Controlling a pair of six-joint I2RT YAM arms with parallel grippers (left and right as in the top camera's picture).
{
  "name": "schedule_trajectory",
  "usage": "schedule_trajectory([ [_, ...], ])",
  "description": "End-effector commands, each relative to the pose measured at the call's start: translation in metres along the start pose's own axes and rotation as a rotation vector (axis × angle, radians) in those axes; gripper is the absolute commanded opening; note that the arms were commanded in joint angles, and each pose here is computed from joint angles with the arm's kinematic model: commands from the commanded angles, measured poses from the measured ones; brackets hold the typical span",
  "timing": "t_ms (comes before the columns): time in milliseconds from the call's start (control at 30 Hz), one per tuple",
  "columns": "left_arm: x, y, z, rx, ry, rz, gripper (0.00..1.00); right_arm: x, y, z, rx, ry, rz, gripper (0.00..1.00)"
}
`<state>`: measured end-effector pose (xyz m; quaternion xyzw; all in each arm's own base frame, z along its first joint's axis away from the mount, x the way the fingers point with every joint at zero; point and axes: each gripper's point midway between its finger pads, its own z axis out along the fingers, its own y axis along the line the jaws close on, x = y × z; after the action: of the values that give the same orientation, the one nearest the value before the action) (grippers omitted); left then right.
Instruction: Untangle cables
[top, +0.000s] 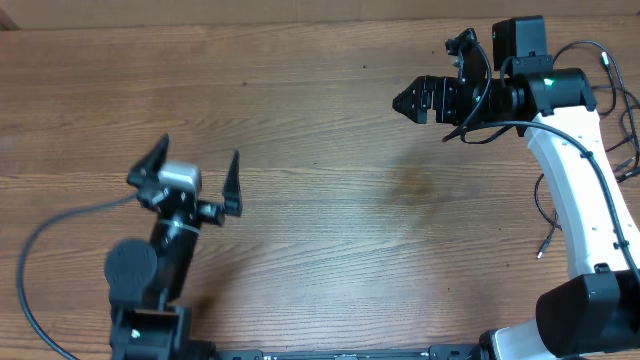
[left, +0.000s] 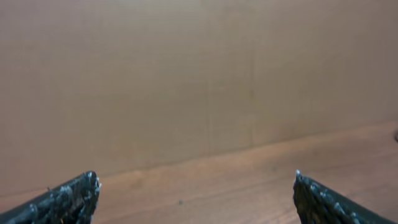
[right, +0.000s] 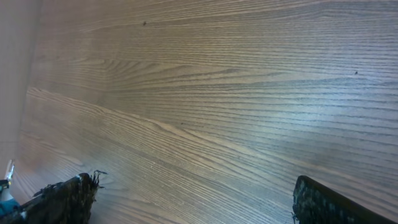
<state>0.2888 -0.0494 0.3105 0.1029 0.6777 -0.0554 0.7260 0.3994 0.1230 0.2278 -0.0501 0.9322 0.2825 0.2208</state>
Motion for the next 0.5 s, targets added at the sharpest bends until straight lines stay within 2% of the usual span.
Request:
schedule_trajectory([
  [0, 0.026, -0.013, -0.016, 0.056, -0.043, -0.042, 1.0, -0.002, 0.004, -0.01, 0.001, -0.028, -0.014, 1.0],
  [200, 0.06, -0.012, -0.034, 0.027, -0.097, -0.141, 1.0, -0.002, 0.004, -0.01, 0.001, -0.028, -0.014, 1.0],
  [467, 0.106, 0.003, -0.046, -0.085, -0.047, -0.211, 1.0, -0.002, 0.004, -0.01, 0.001, -0.028, -0.014, 1.0],
])
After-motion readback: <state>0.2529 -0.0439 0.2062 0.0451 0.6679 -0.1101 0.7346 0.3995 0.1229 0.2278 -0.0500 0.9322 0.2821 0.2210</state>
